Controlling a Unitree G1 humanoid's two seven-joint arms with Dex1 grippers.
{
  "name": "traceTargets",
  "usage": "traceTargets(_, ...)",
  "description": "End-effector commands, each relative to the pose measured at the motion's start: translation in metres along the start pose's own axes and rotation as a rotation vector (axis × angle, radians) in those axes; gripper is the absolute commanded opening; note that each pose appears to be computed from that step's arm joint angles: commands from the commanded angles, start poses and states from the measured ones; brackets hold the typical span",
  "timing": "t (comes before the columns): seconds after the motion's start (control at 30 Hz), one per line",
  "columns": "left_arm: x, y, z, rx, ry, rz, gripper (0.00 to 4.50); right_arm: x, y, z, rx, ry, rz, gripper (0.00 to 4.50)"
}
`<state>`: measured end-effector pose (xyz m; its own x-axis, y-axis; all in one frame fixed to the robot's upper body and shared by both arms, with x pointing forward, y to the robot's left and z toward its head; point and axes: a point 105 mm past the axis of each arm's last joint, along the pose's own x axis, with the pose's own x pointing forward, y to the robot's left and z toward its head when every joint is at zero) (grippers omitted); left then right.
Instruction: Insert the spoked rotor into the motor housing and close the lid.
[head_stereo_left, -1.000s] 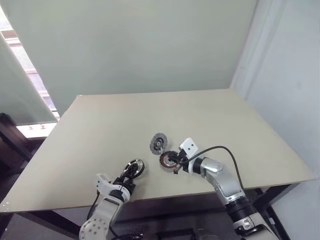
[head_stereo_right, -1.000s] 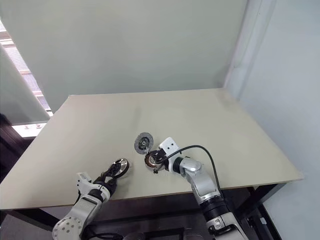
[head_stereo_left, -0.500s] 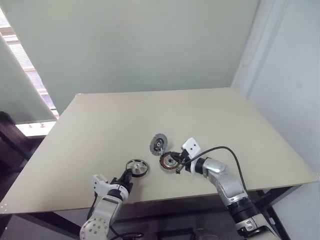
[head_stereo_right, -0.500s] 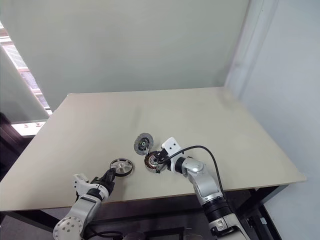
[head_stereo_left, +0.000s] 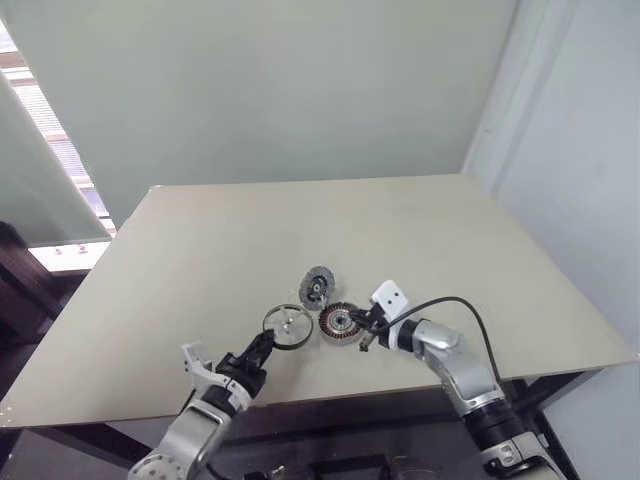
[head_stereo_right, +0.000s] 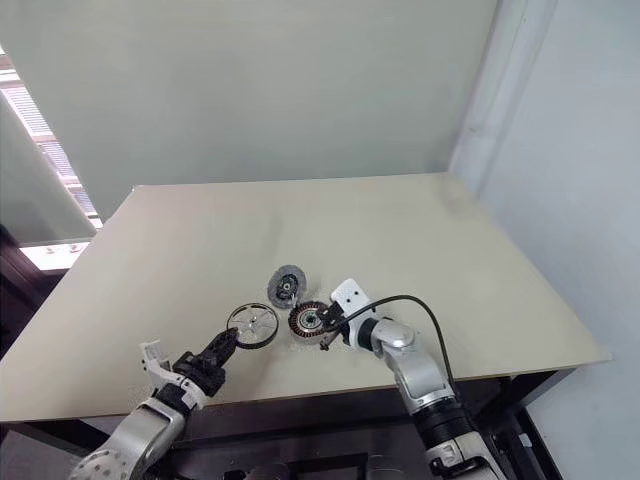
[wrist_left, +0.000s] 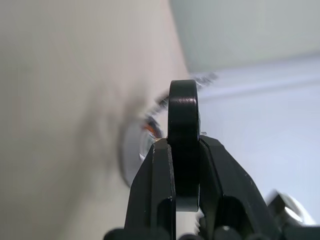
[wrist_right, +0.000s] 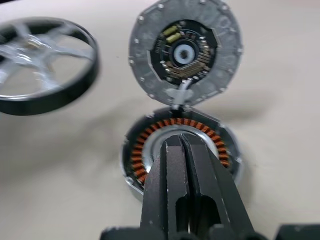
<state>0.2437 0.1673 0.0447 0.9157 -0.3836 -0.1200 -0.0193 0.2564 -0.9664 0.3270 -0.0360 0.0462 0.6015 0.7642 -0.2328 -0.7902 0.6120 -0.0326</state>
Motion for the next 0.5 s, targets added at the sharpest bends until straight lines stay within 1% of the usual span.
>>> traceTargets(0.03, 0.000, -0.030, -0.017, 0.004, 0.110, -0.143, 0.28, -0.009, -0.008, 0.015, -0.017, -0.054, -0.028, 0.00)
traceTargets(0.13, 0.003, -0.035, -0.024, -0.002, 0.143, -0.171, 0.28, -0.016, -0.012, 0.011, -0.024, -0.037, -0.051, 0.00)
traceTargets(0.3, 0.032, -0.039, -0.035, -0.012, 0.181, -0.192, 0.28, -0.034, -0.017, -0.005, -0.030, 0.045, -0.079, 0.00)
traceTargets(0.5, 0.051, -0.037, -0.037, -0.012, 0.184, -0.192, 0.28, -0.048, -0.018, -0.015, -0.018, 0.087, -0.116, 0.00)
